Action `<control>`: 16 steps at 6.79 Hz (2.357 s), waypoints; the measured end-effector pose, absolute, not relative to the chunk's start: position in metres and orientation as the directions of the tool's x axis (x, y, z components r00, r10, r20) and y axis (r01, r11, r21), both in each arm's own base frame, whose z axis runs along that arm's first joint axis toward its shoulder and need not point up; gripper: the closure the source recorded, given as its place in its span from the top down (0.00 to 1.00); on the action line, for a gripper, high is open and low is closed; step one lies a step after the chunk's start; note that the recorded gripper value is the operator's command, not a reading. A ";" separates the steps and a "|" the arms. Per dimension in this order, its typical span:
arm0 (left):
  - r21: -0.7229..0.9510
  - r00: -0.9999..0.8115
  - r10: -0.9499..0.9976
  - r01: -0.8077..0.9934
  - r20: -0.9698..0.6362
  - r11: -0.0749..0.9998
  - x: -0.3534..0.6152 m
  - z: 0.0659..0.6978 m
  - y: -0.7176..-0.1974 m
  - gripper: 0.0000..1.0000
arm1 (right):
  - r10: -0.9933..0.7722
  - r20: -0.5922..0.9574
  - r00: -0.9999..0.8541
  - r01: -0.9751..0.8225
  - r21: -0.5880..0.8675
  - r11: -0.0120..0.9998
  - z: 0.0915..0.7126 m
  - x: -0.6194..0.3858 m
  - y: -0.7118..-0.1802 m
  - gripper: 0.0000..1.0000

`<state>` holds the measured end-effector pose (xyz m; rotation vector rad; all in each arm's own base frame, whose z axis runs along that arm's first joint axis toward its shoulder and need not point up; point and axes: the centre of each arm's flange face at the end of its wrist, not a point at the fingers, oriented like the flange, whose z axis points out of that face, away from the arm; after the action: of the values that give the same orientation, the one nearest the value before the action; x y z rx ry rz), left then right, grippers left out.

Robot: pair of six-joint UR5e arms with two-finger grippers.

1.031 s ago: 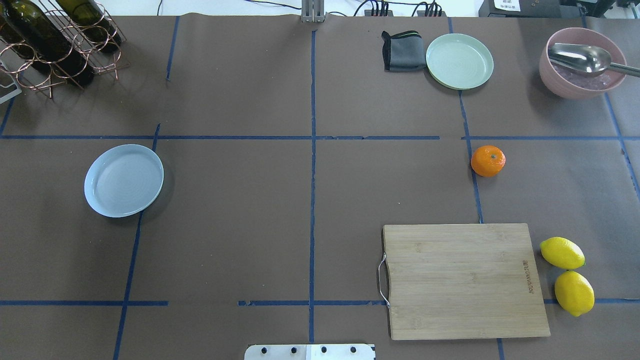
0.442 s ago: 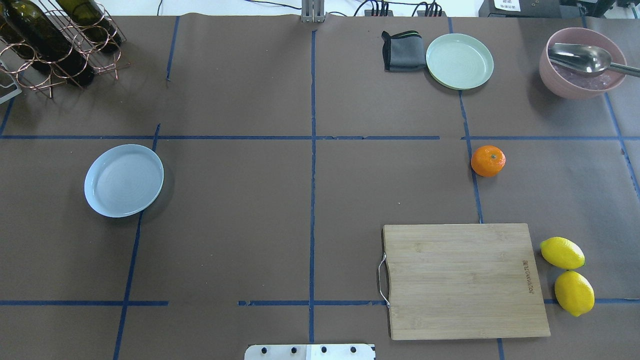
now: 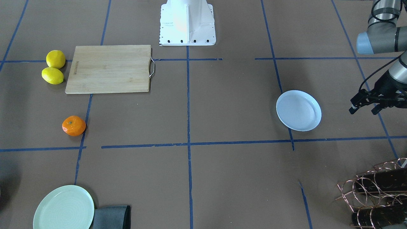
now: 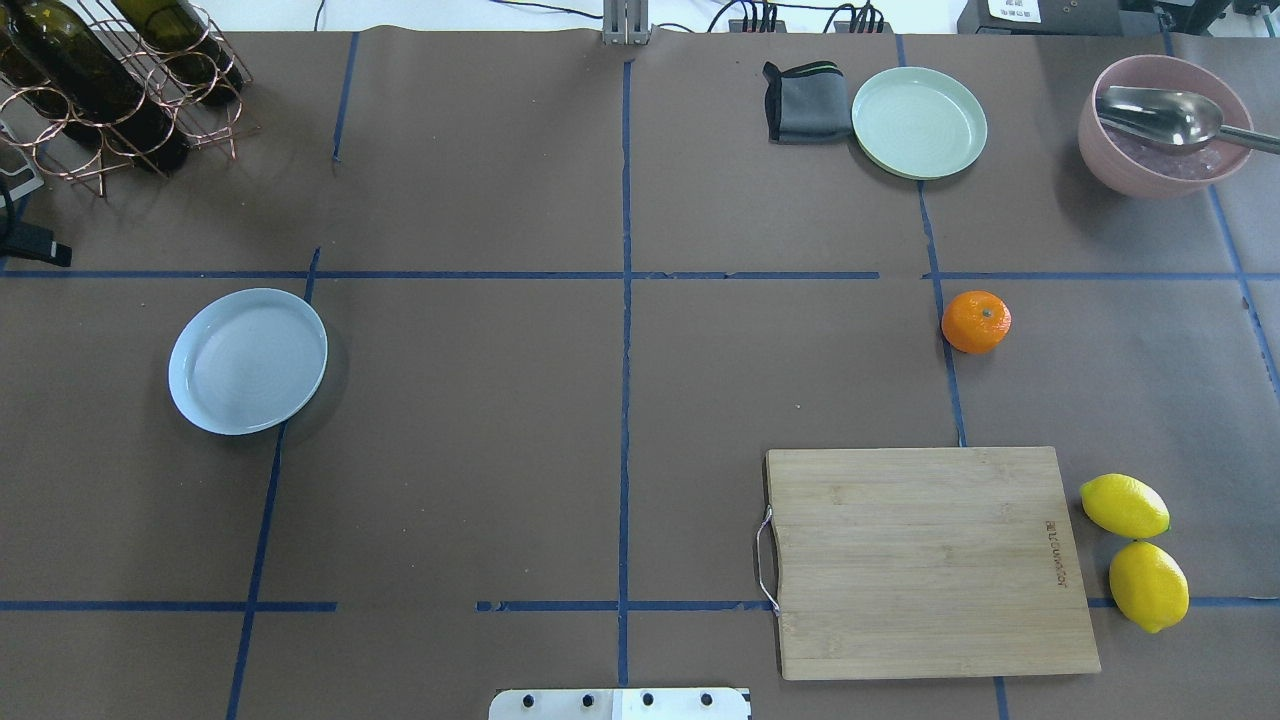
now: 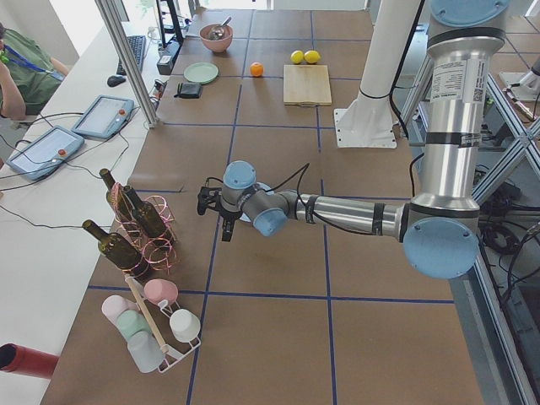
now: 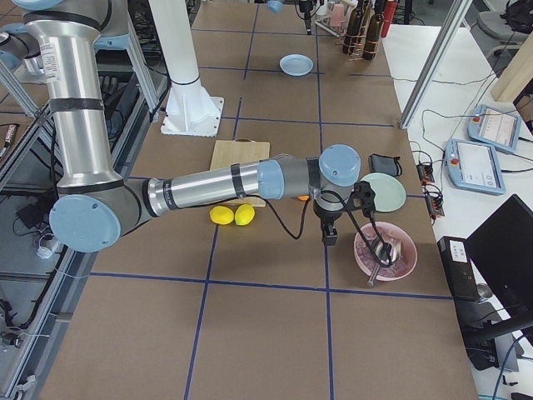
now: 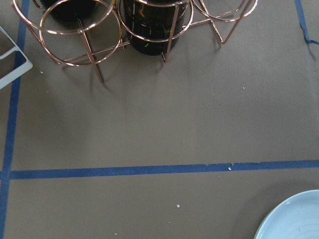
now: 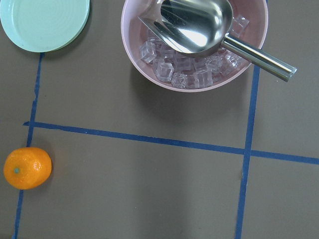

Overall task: Pick orange to plate
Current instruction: 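Reach the left gripper to the light blue plate rim and grip it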

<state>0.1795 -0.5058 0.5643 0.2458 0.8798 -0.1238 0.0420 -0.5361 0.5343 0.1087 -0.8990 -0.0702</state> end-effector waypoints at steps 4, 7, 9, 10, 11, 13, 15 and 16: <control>0.114 0.631 -0.063 0.236 -0.773 0.965 0.254 0.564 -0.478 1.00 | -0.101 0.779 0.618 0.020 0.113 0.993 0.530 0.031 -0.537 1.00; 0.095 0.639 -0.079 0.233 -0.765 0.968 0.286 0.566 -0.463 0.93 | -0.092 0.781 0.618 0.012 0.108 0.994 0.527 0.031 -0.536 1.00; 0.097 0.645 -0.079 0.234 -0.760 0.967 0.291 0.567 -0.460 0.69 | -0.090 0.781 0.618 0.009 0.107 0.994 0.526 0.031 -0.536 1.00; 0.098 0.646 -0.080 0.235 -0.759 0.967 0.291 0.567 -0.460 0.55 | -0.088 0.781 0.618 0.008 0.106 0.994 0.526 0.031 -0.536 1.00; 0.098 0.647 -0.081 0.236 -0.758 0.967 0.291 0.567 -0.460 0.45 | -0.086 0.781 0.618 0.006 0.105 0.994 0.525 0.031 -0.536 1.00; 0.097 0.648 -0.082 0.235 -0.758 0.967 0.291 0.568 -0.460 0.45 | -0.081 0.782 0.618 -0.002 0.105 0.995 0.520 0.031 -0.535 1.00; 0.097 0.647 -0.081 0.236 -0.759 0.967 0.291 0.567 -0.460 0.17 | -0.082 0.782 0.618 -0.004 0.107 0.994 0.518 0.031 -0.534 1.00; 0.098 0.646 -0.081 0.235 -0.759 0.967 0.291 0.566 -0.459 0.00 | -0.082 0.782 0.618 -0.004 0.108 0.994 0.518 0.031 -0.534 1.00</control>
<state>0.2911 -0.4594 0.5661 0.1944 0.8513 -0.1810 0.0308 -0.5344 0.5176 0.1020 -0.9044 -0.0453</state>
